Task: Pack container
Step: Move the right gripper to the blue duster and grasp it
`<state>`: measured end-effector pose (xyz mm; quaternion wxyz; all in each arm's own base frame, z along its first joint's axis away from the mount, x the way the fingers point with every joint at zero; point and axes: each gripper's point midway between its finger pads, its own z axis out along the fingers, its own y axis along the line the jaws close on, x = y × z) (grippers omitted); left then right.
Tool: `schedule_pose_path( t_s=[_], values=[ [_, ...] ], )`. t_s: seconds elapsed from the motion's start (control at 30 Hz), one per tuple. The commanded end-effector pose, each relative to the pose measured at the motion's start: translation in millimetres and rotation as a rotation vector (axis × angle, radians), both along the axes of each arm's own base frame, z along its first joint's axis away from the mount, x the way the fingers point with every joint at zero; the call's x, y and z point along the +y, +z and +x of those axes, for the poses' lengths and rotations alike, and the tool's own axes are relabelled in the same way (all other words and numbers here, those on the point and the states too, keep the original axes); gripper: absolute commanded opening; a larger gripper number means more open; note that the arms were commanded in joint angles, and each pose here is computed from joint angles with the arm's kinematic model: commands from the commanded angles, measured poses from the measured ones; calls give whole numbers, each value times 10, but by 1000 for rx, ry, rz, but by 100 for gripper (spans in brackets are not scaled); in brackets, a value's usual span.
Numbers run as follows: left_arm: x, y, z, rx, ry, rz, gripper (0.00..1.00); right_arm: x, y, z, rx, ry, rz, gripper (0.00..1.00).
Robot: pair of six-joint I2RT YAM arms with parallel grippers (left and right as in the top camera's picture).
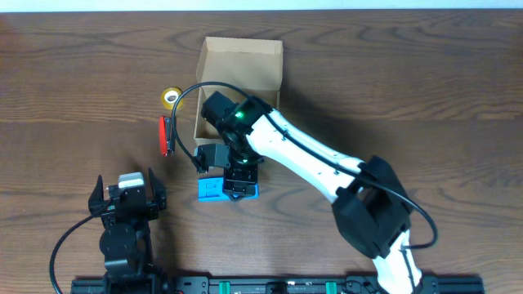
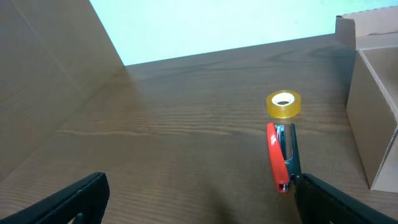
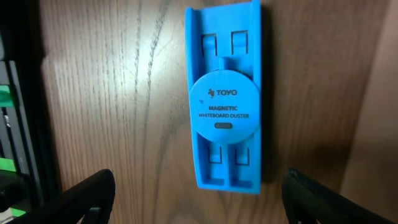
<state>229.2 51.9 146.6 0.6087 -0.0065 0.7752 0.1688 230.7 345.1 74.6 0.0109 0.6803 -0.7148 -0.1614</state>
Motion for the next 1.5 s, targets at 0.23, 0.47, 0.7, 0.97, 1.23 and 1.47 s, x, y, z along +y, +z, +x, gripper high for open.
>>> schedule_pose_path(
  t_s=[0.23, 0.47, 0.7, 0.97, 1.23, 1.47],
  values=[
    [-9, -142, 2, 32, -4, 0, 95, 22, -540, -129, 65, 55, -84, 85],
    [-9, -142, 2, 32, -4, 0, 95, 34, -801, -157, 83, 66, -118, 83],
    [-9, -142, 2, 32, -4, 0, 95, 29, -984, -75, 34, 53, -159, 62],
    [-9, -142, 2, 32, -4, 0, 95, 35, -1020, 70, -42, 44, -173, 73],
    [-9, -142, 2, 32, -4, 0, 95, -17, -1012, 25, -22, 28, -200, 86],
    [-9, -142, 2, 32, -4, 0, 95, -88, -1208, -43, -43, 20, -232, 86]
  ],
)
